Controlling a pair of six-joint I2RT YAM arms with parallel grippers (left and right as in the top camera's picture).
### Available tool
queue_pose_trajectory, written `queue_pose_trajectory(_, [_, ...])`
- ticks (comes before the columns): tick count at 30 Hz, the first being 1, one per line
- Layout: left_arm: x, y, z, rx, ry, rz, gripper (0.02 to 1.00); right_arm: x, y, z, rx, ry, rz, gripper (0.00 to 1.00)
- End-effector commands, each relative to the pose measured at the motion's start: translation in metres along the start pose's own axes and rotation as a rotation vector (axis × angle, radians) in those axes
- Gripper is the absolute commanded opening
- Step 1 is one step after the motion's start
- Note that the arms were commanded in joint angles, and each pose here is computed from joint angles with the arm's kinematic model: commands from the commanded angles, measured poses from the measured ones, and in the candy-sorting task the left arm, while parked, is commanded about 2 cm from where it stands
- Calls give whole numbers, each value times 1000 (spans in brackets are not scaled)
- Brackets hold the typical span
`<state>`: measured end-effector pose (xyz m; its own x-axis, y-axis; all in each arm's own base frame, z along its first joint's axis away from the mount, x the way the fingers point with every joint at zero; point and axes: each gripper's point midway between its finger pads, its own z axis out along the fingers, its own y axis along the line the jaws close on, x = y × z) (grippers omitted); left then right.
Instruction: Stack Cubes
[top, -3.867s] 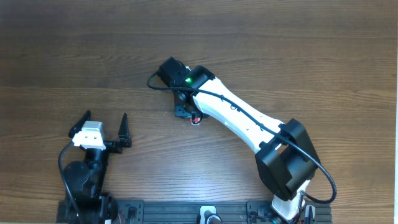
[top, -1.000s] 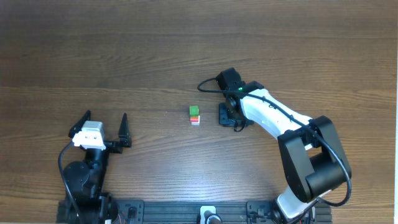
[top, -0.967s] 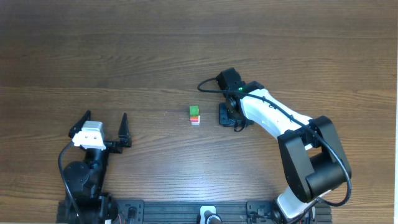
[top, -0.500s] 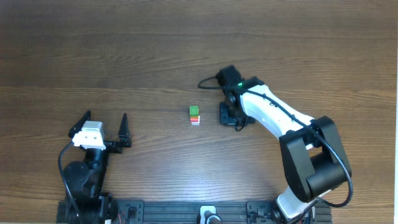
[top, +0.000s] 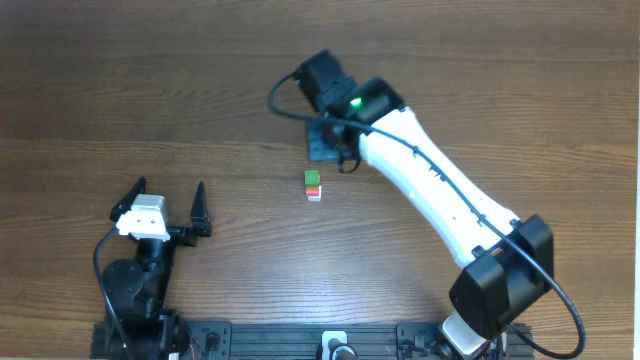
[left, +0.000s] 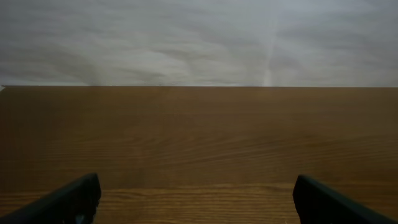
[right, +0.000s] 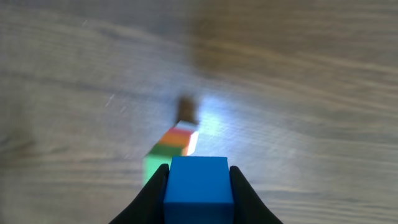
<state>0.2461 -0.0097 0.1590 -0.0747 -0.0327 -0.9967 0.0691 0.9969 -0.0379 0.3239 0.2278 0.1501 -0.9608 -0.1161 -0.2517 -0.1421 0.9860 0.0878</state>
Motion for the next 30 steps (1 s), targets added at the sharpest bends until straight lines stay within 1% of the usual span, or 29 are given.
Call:
queue_pose_trajectory(1, [2,-3,0,17,4,-11,1000,8,24,-8,-17,-11,30,130])
queue_pose_trajectory(7, [3,-3,0,17,4,-11,998,20,38,6,-5,27,22,128])
queue_pose_trajectory(11, [3,-3,0,17,4,-11,998,23,38,22,20,61,30,128])
queue_pose_trajectory(16, [3,-3,0,17,4,-11,1000,25,38,31,30,82,37,128])
queue_pose_trajectory(30, [3,-3,0,17,4,-11,1000,29,33,32,50,104,52,132])
